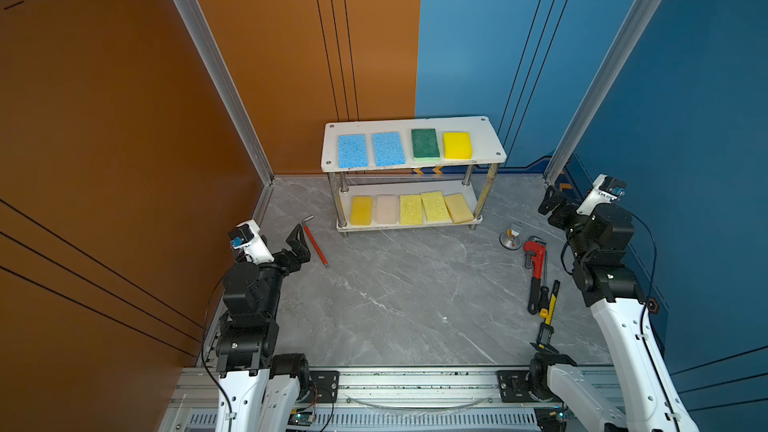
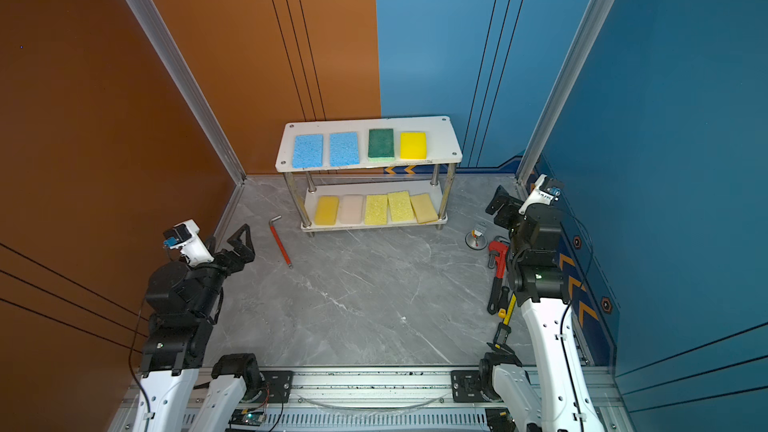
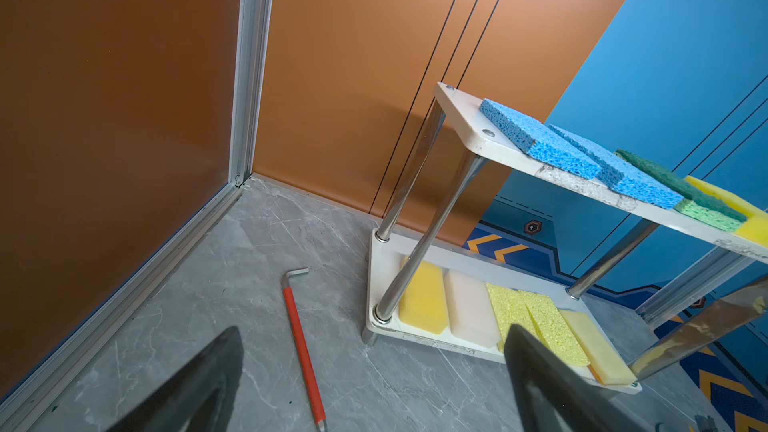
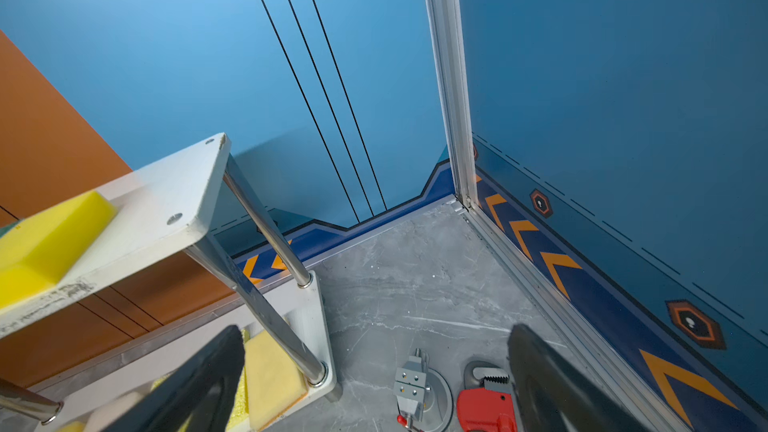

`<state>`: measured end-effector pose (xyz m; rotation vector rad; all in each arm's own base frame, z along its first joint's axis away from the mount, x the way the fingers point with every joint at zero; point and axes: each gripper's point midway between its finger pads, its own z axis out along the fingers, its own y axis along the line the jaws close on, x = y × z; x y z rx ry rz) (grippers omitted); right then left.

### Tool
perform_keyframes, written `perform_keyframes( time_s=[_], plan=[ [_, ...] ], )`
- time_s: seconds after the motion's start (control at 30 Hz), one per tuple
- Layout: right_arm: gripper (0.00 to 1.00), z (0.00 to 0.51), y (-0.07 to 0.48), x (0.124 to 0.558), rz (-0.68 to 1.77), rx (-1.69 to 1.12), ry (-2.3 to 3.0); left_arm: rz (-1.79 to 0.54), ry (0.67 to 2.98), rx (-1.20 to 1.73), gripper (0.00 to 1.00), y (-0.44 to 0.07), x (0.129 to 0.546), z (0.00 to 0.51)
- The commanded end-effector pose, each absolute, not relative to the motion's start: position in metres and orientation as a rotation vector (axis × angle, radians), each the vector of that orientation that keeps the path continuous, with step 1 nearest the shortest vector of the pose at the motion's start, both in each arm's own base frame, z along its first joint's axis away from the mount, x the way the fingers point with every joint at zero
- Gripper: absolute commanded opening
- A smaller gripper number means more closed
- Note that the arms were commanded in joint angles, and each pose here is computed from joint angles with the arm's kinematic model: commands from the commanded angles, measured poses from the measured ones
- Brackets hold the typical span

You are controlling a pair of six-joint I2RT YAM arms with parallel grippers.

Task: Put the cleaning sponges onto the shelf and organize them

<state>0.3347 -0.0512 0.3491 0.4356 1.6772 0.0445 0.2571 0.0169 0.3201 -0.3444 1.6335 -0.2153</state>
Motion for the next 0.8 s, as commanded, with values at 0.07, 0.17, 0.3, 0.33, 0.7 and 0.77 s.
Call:
perform_keyframes(
  time_s=[0.07,0.17,0.3,0.33,0.7,0.77],
  plan=[
    [1.0,0.325,-0.054,0.336,-0.037,0.346,1.659,-0.162,1.609,-0.3,0.98,0.02,0.262,0.315],
    [1.0,0.298,-0.056,0.338,-0.041,0.366,1.685,-0.137,1.633,-0.283,0.98,0.02,0.266,0.303],
    [1.0,0.267,-0.058,0.344,-0.054,0.367,1.728,-0.118,1.651,-0.27,0.98,0.021,0.272,0.287],
    [1.0,0.26,-0.058,0.345,-0.057,0.369,1.738,-0.109,1.661,-0.276,0.98,0.023,0.273,0.283],
    [1.0,0.201,-0.058,0.363,-0.06,0.352,1.834,0.018,1.752,-0.366,0.98,0.044,0.279,0.238],
    [1.0,0.193,-0.057,0.366,-0.059,0.348,1.847,0.033,1.766,-0.363,0.98,0.045,0.279,0.232]
  ],
)
